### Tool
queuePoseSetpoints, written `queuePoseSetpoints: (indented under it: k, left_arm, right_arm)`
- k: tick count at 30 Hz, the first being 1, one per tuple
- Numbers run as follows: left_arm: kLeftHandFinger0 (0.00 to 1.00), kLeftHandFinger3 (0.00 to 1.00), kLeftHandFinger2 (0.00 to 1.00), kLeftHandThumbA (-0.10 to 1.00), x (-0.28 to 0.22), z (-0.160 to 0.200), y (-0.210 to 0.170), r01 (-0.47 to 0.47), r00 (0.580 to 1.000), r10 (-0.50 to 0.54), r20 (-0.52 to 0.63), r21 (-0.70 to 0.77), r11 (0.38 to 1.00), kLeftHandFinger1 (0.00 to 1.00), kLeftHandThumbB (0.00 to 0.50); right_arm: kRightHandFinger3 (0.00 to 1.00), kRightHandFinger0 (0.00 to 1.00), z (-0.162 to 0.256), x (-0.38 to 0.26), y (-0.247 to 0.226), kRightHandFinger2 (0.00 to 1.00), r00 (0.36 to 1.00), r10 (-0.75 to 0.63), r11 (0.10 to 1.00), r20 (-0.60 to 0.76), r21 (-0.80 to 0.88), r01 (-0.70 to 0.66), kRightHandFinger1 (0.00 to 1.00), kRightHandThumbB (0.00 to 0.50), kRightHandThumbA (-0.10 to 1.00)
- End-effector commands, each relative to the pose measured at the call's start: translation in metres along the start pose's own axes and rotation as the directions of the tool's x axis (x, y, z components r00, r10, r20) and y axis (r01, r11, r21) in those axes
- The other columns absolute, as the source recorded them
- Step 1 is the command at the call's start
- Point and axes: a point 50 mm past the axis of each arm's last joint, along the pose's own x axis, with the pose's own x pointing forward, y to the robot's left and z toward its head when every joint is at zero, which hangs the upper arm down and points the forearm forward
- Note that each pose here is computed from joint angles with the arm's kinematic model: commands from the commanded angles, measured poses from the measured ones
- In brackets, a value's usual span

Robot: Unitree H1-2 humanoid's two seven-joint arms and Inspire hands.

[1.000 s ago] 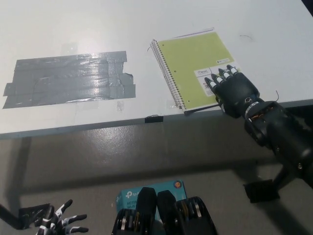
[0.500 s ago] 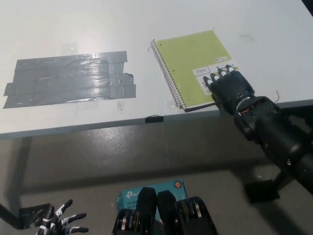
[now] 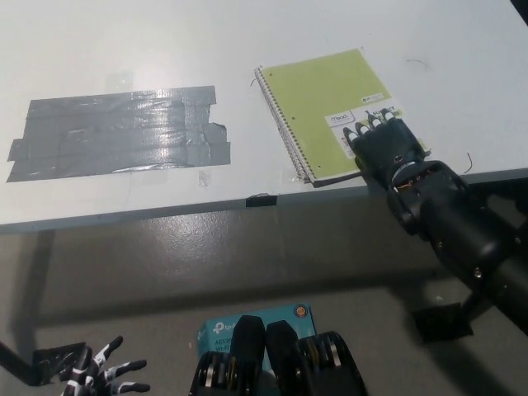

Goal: The robot uses its right hand to align two notebooks stacked together until they are fully overlapped

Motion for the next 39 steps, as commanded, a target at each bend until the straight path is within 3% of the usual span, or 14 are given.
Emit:
queuePoseSetpoints:
  k: [1, 13, 19, 20, 22, 26, 33, 39]
  left_arm:
    - [0.56, 1.00, 0.80, 1.00, -0.003, 0.007, 0.000, 0.044, 0.998, -0.045, 0.046, 0.014, 0.999, 0.64, 0.500]
    - [0.57, 1.00, 0.77, 1.00, -0.005, 0.005, -0.001, 0.028, 0.999, -0.028, 0.040, 0.015, 1.000, 0.63, 0.500]
    - [0.57, 1.00, 0.76, 1.00, -0.008, 0.004, 0.001, 0.026, 0.999, -0.027, 0.033, 0.017, 1.000, 0.63, 0.500]
    - [0.57, 1.00, 0.75, 1.00, -0.008, 0.003, 0.001, 0.025, 0.999, -0.026, 0.032, 0.024, 0.999, 0.63, 0.500]
    - [0.57, 1.00, 0.74, 1.00, -0.008, 0.003, 0.001, 0.020, 0.999, -0.021, 0.026, 0.027, 0.999, 0.63, 0.500]
    - [0.57, 1.00, 0.75, 1.00, -0.010, 0.000, 0.001, 0.021, 1.000, -0.021, 0.018, 0.021, 1.000, 0.64, 0.500]
    - [0.54, 1.00, 0.73, 1.00, -0.020, -0.007, 0.003, 0.007, 1.000, -0.007, 0.002, 0.014, 1.000, 0.61, 0.500]
    - [0.52, 1.00, 0.75, 1.00, -0.026, -0.015, 0.005, -0.008, 0.999, 0.008, -0.036, 0.004, 1.000, 0.62, 0.500]
  right_arm:
    - [1.00, 1.00, 0.003, 0.003, -0.007, 1.00, 0.999, 0.052, 0.998, -0.006, 0.018, -0.052, 1.00, 0.477, 1.00]
    - [1.00, 1.00, 0.014, 0.004, -0.019, 1.00, 0.992, 0.112, 0.982, -0.060, 0.160, -0.101, 1.00, 0.490, 1.00]
    - [1.00, 1.00, 0.015, 0.002, -0.022, 1.00, 0.991, 0.116, 0.984, -0.070, 0.147, -0.104, 1.00, 0.485, 1.00]
    - [1.00, 1.00, 0.010, 0.000, -0.024, 1.00, 0.993, 0.100, 0.983, -0.067, 0.160, -0.088, 1.00, 0.500, 1.00]
    - [1.00, 1.00, 0.004, -0.001, -0.031, 1.00, 0.994, 0.082, 0.983, -0.076, 0.171, -0.068, 1.00, 0.457, 1.00]
    - [1.00, 1.00, -0.005, -0.003, -0.042, 1.00, 0.995, 0.056, 0.988, -0.087, 0.150, -0.043, 1.00, 0.421, 1.00]
    - [1.00, 1.00, -0.036, -0.008, -0.080, 1.00, 0.993, -0.030, 0.995, -0.110, 0.096, 0.041, 1.00, 0.395, 1.00]
    - [1.00, 1.00, -0.058, -0.012, -0.131, 1.00, 0.977, -0.170, 0.984, -0.126, 0.028, 0.175, 1.00, 0.434, 1.00]
